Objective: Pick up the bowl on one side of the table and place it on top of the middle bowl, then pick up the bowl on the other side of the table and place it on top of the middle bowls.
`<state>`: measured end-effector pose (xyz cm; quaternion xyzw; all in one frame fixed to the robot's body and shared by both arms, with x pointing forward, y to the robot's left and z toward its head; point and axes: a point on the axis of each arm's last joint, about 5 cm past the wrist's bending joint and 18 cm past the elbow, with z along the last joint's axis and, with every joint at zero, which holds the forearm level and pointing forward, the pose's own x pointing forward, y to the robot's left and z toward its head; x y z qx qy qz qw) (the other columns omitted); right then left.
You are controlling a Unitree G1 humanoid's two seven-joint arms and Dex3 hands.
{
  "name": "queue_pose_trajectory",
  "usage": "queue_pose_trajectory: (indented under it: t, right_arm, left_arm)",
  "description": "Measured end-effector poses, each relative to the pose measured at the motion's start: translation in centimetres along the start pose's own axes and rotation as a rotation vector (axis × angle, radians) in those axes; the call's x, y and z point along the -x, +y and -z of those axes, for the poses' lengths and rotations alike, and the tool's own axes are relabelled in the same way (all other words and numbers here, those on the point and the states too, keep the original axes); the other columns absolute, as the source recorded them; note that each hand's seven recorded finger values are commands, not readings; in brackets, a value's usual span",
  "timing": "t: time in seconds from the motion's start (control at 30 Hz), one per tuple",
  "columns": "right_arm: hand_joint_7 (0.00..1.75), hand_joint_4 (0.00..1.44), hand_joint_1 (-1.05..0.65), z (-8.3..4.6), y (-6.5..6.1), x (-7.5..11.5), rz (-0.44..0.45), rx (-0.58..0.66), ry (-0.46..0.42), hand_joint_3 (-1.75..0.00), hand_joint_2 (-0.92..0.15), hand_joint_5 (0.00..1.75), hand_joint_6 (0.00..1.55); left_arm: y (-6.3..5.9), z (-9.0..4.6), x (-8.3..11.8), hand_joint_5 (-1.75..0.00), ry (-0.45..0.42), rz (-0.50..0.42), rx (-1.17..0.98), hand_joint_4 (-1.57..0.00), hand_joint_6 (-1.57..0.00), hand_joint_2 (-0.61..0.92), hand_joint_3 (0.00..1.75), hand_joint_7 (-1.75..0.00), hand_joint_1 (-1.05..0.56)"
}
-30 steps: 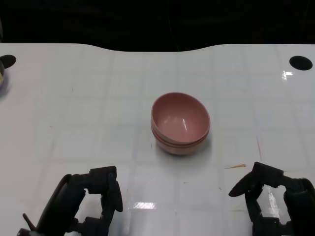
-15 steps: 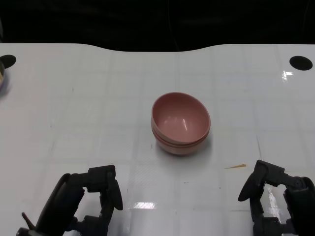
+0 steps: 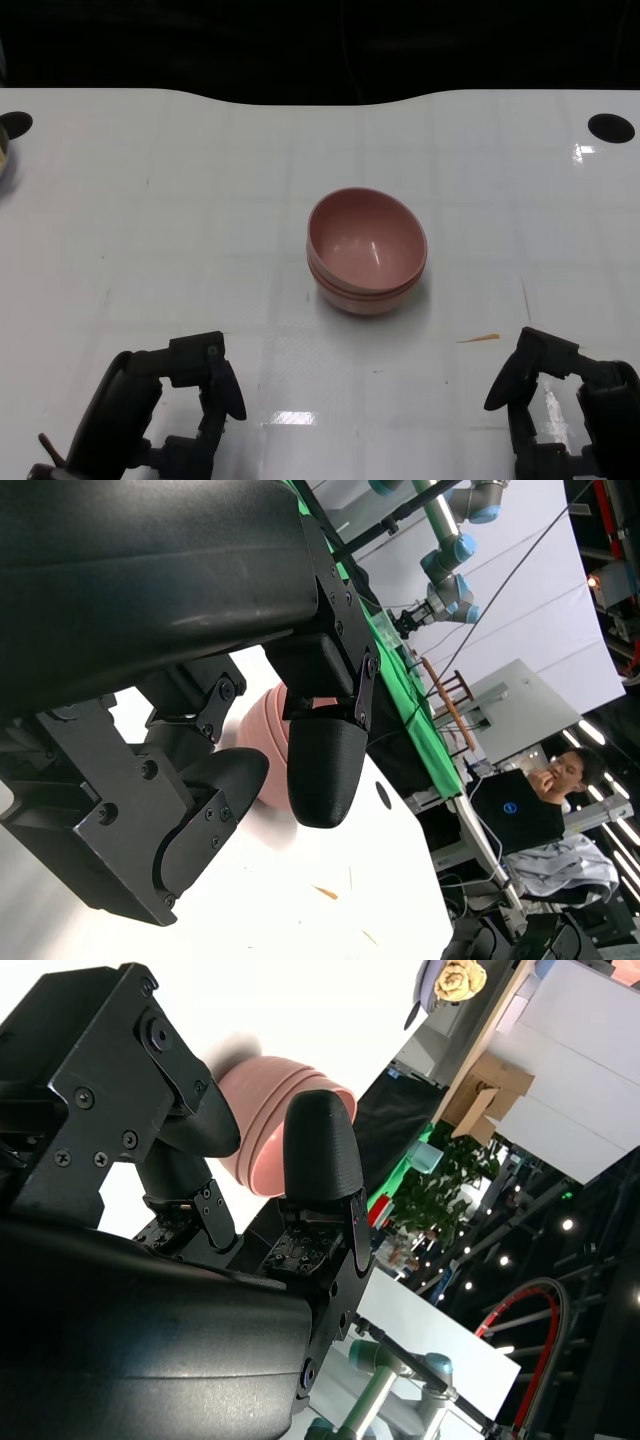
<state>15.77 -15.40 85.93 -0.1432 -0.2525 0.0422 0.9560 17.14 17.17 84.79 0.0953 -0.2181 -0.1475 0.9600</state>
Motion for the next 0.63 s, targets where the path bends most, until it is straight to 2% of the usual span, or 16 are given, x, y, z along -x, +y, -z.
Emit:
queue_pose_trajectory:
  t: [0.17,0.63]
  right_arm:
    - [1.48,0.81,0.15,0.35,0.09,0.09,0.000,-0.006,0.017,-1.71,-0.14,1.74,0.77]
    - [1.45,0.84,0.13,0.31,0.11,0.03,-0.003,0.009,0.010,-1.70,-0.15,1.72,0.80]
  left_arm:
    - [-0.02,0.13,0.09,-1.56,0.009,0.001,0.002,-0.96,-0.92,0.22,1.60,-1.38,0.03]
    - [0.13,0.23,0.11,-1.53,0.015,0.007,-0.005,-0.98,-0.94,0.19,1.63,-1.35,0.03]
